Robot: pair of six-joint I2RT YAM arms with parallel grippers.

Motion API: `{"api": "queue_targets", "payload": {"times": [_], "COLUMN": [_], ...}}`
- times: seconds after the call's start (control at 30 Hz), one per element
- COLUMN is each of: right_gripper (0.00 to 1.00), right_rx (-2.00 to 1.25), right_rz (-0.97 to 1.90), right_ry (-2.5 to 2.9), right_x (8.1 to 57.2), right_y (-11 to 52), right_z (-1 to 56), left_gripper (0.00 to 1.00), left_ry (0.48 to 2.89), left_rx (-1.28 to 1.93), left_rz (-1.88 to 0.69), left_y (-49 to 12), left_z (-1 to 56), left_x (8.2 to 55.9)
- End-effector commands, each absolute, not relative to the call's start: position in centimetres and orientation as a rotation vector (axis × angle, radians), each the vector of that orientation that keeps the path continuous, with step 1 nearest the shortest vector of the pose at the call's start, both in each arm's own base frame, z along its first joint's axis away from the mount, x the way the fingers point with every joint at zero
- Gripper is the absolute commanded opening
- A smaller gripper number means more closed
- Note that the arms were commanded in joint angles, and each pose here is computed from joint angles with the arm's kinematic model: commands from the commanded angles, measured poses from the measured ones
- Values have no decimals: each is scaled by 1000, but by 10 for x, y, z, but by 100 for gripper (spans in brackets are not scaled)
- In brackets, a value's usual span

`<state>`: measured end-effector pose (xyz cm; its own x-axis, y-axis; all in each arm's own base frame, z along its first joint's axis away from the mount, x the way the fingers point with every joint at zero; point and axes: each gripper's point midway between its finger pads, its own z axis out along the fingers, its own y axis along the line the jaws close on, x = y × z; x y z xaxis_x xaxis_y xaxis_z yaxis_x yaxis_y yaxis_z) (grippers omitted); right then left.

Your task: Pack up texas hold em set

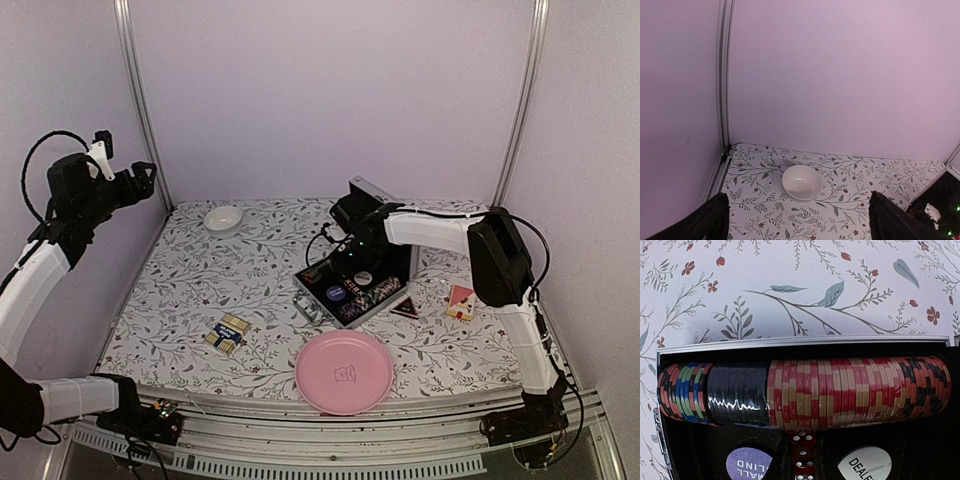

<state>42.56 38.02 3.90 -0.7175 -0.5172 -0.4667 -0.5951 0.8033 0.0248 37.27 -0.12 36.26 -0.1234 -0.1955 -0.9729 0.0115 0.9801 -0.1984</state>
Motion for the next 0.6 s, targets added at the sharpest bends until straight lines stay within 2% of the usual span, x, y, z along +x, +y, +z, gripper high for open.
{"api": "queue_targets", "payload": {"times": [0.0, 0.4, 0.57], "right_gripper": [4, 4, 12], "right_rx": [-840, -864, -856], "right_rz": [198, 203, 221], "right_ry": [2596, 2573, 2568], "right_x": [419, 418, 420], "right_y": [366, 366, 370], "right_z": [25, 42, 44], "left_gripper": [97, 97, 97], "left_ry": [1682, 1683, 1685], "left_rx": [-143, -142, -142], "left_rz": [-178, -180, -180], "left_y": [1, 1, 1], "left_z": [364, 364, 364], "left_x": [373, 374, 374]}}
